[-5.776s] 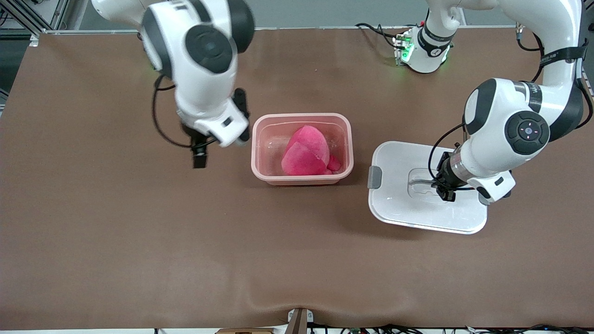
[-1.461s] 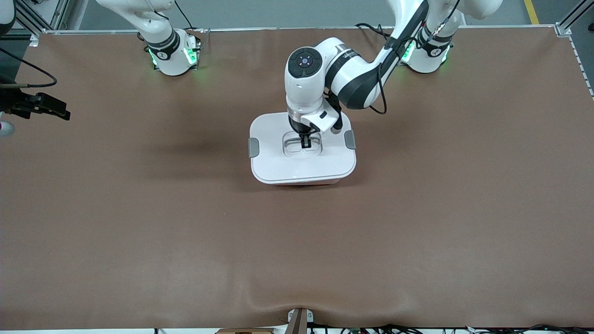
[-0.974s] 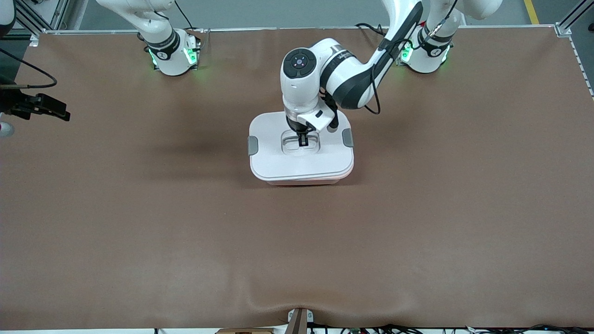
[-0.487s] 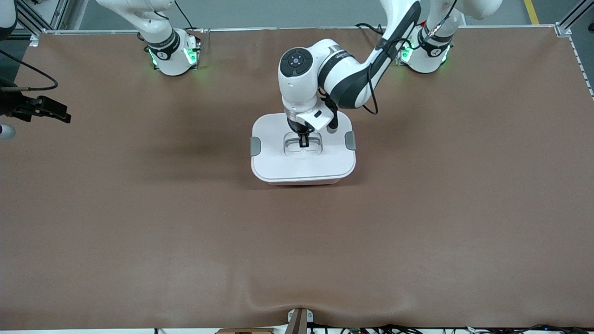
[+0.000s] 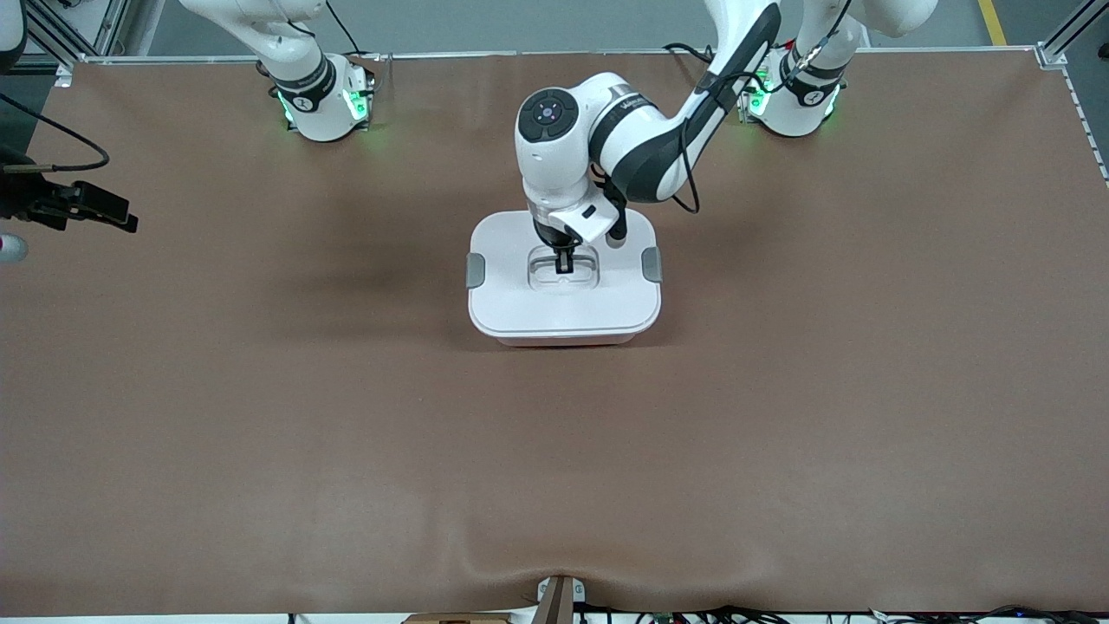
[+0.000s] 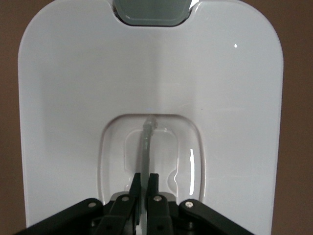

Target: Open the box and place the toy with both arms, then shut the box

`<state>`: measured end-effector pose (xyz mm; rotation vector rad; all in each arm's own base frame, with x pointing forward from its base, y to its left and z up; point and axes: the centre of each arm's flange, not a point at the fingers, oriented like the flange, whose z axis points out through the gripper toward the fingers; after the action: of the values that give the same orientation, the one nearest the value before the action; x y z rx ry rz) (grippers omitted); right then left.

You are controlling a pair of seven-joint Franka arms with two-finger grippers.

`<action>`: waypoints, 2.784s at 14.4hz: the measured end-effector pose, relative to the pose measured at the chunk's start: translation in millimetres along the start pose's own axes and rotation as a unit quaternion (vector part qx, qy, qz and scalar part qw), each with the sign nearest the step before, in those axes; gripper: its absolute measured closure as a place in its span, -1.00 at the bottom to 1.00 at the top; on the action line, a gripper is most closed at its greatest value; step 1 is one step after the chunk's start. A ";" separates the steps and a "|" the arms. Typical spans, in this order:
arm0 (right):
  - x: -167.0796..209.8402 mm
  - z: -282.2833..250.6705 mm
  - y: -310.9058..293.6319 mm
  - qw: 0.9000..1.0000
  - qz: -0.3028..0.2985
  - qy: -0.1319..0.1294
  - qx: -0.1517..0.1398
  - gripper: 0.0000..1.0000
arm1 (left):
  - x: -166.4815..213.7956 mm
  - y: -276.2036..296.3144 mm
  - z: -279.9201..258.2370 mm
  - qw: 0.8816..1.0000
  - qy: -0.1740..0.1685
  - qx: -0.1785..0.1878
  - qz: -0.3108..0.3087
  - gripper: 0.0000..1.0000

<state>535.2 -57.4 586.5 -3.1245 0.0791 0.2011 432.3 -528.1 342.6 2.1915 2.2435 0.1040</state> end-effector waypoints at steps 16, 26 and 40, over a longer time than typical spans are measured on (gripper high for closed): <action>3.6 -5.1 -0.9 1.000 -0.001 0.017 -0.001 -1.00 | 2.1 7.4 -39.0 1.000 -0.012 -0.020 0.016 -0.44; 3.7 -5.2 -0.9 1.000 -0.001 0.017 -0.001 -1.00 | 105.0 84.3 -96.0 0.994 0.020 -0.001 0.103 -1.00; -5.5 -25.4 -8.9 1.000 -0.003 0.009 0.009 -1.00 | 254.1 156.6 -120.2 0.965 0.035 0.054 0.252 -1.00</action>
<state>533.5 -48.6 612.5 -3.1094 0.0719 0.1722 576.6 -276.2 481.5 2.8080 1.6973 0.0601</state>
